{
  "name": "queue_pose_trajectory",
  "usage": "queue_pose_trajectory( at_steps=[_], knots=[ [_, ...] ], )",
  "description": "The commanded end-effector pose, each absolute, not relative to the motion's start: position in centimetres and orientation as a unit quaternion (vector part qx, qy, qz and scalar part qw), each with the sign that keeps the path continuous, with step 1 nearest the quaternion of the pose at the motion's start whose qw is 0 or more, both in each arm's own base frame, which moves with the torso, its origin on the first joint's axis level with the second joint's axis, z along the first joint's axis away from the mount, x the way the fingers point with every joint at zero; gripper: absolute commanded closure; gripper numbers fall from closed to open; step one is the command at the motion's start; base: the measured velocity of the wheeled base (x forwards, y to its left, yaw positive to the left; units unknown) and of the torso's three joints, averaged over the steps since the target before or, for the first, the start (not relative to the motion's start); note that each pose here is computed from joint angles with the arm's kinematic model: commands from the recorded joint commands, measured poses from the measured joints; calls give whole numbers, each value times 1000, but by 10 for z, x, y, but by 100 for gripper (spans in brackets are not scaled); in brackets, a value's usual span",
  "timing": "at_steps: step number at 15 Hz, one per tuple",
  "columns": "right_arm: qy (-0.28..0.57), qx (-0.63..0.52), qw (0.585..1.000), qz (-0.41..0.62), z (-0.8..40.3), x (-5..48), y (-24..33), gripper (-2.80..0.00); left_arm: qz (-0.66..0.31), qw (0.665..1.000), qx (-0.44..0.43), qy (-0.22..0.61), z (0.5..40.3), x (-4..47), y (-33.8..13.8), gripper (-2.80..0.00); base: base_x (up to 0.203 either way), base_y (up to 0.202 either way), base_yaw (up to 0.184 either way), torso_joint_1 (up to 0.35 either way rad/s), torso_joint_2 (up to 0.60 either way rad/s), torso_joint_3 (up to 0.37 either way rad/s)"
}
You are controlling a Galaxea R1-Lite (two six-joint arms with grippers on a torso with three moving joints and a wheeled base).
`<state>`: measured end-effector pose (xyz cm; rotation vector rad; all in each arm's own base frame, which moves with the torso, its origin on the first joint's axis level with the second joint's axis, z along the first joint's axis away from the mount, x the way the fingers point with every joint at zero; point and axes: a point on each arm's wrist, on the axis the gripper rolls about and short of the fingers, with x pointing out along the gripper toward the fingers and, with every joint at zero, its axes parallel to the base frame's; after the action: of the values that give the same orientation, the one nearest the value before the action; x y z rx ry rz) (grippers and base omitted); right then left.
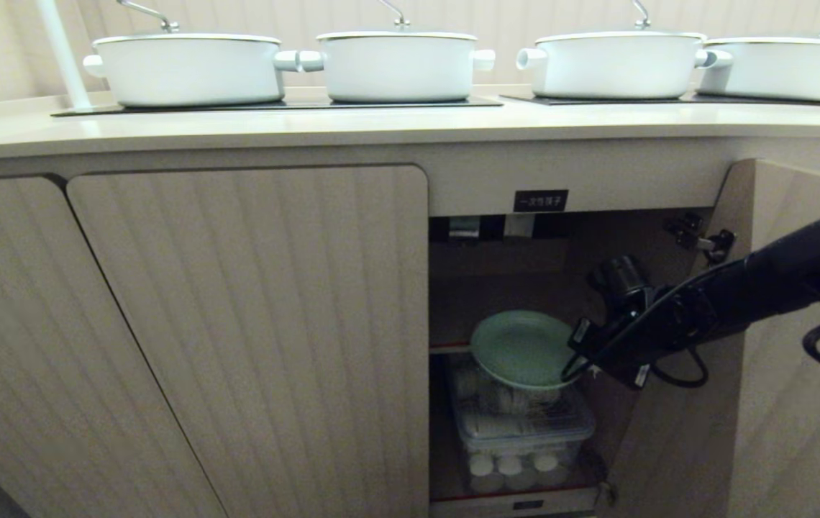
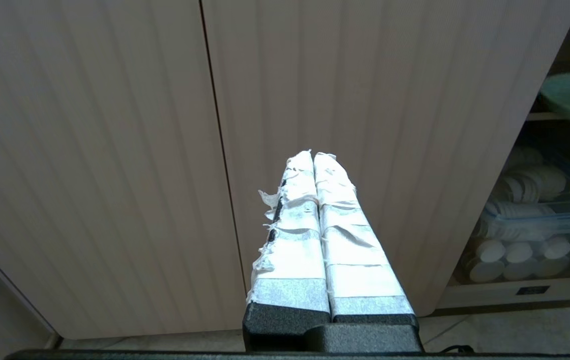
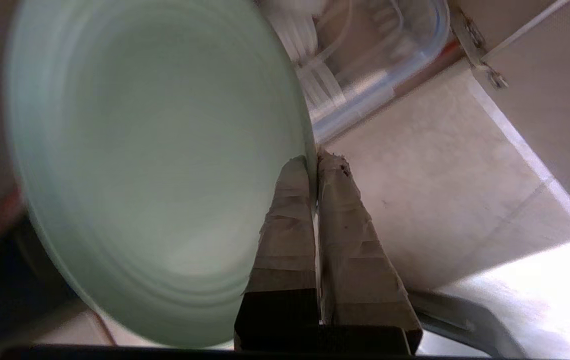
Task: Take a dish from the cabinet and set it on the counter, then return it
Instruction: Put it back into the cabinet
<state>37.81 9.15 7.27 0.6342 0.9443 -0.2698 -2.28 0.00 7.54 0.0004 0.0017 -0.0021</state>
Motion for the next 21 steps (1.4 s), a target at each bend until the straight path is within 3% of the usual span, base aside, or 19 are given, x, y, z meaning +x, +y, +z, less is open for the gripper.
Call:
queue_pose_trajectory(
  at_steps=[1, 21],
  knots=[
    [442, 307, 831, -136, 72, 384, 93, 0, -1, 1000, 0, 1, 75, -23, 0, 0, 0, 0, 0, 0, 0, 0],
    [398, 358, 825, -182, 61, 422, 100, 0, -1, 1000, 0, 1, 75, -23, 0, 0, 0, 0, 0, 0, 0, 0]
  ],
)
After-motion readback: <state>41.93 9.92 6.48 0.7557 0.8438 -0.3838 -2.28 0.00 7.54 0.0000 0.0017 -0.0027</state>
